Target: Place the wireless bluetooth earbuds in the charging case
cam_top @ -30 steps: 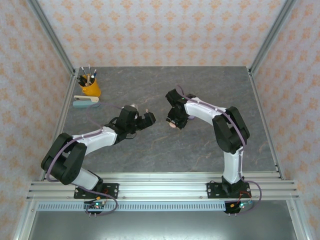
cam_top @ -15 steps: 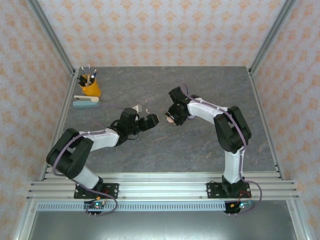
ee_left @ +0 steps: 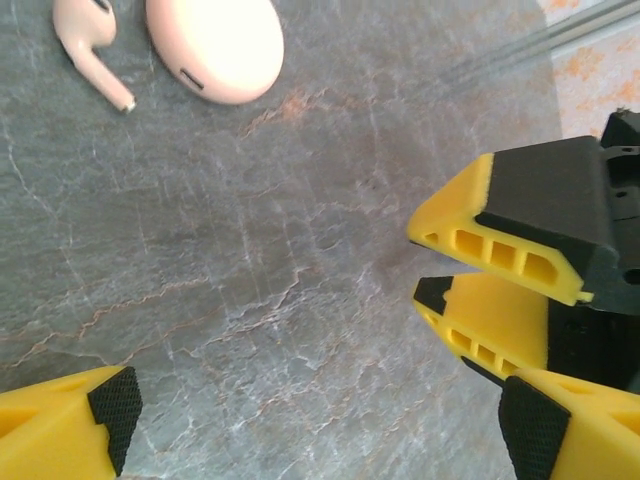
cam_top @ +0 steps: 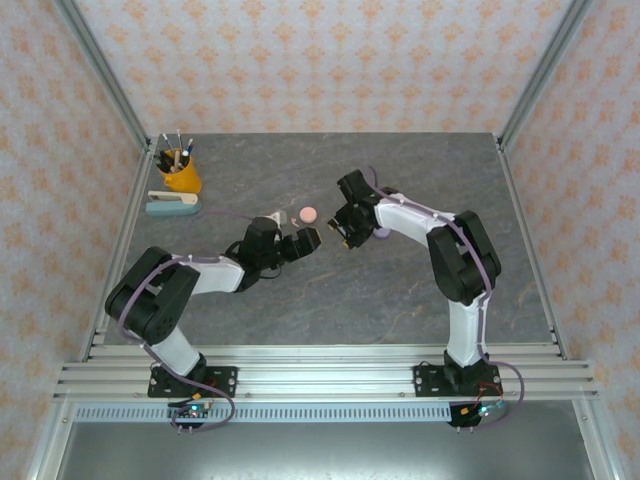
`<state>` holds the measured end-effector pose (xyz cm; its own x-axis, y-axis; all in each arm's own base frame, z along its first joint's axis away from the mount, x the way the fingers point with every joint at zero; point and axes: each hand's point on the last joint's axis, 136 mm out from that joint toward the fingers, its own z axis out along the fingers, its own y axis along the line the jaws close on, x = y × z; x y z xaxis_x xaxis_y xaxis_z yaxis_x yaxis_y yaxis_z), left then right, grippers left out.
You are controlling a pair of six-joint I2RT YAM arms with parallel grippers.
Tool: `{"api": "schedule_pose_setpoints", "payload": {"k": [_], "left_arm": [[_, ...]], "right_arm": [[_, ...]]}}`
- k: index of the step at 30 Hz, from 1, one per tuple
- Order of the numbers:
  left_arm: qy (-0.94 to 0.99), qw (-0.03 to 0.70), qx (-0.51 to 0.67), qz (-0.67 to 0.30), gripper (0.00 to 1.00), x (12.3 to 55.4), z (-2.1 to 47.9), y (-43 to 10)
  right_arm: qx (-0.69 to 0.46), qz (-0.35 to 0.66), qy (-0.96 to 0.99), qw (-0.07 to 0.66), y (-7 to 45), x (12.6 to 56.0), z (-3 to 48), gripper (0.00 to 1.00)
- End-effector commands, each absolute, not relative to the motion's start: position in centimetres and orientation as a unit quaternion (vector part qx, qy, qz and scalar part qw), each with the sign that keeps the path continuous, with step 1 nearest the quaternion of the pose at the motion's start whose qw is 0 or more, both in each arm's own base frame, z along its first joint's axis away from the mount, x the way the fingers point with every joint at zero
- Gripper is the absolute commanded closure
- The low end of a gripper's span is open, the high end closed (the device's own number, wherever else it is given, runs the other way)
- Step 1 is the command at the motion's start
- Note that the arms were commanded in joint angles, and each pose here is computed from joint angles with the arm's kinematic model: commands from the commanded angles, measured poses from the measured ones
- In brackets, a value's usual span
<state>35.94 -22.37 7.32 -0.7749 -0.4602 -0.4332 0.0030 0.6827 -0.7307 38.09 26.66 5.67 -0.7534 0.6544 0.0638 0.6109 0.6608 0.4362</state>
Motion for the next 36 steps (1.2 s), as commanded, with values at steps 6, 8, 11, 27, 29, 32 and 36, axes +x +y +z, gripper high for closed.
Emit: {"api": "schedule_pose_setpoints", "payload": {"k": [6,8,11,27,29,32,36], "left_arm": [[0.844,0.381,-0.23,-0.3,0.0,38.9,14.5,-14.8],[0.84,0.385,-0.258,-0.281,0.0,39.4,15.4,-12.7],[0.838,0.388,-0.284,-0.258,0.0,39.8,16.5,-10.1],[0.841,0.369,-0.313,-0.242,0.0,41.4,17.1,-7.0],[0.839,0.368,-0.314,-0.247,0.0,41.5,17.0,-7.0],[0.838,0.365,-0.316,-0.254,0.0,41.5,16.6,-7.2],[0.837,0.359,-0.319,-0.261,0.0,41.5,16.1,-7.3]], "right_arm": [[0.235,0.144,0.957,0.086,26.5,41.5,7.9,0.3],[0.213,0.145,0.962,0.087,27.2,42.4,7.9,0.24],[0.181,0.144,0.969,0.092,28.1,43.5,7.8,0.2],[0.194,0.098,0.971,0.103,31.9,44.6,5.4,0.18],[0.197,0.096,0.97,0.101,32.3,44.6,5.1,0.18],[0.195,0.092,0.971,0.108,33.1,44.8,4.9,0.19],[0.202,0.082,0.969,0.114,33.5,45.2,4.3,0.2]]}}
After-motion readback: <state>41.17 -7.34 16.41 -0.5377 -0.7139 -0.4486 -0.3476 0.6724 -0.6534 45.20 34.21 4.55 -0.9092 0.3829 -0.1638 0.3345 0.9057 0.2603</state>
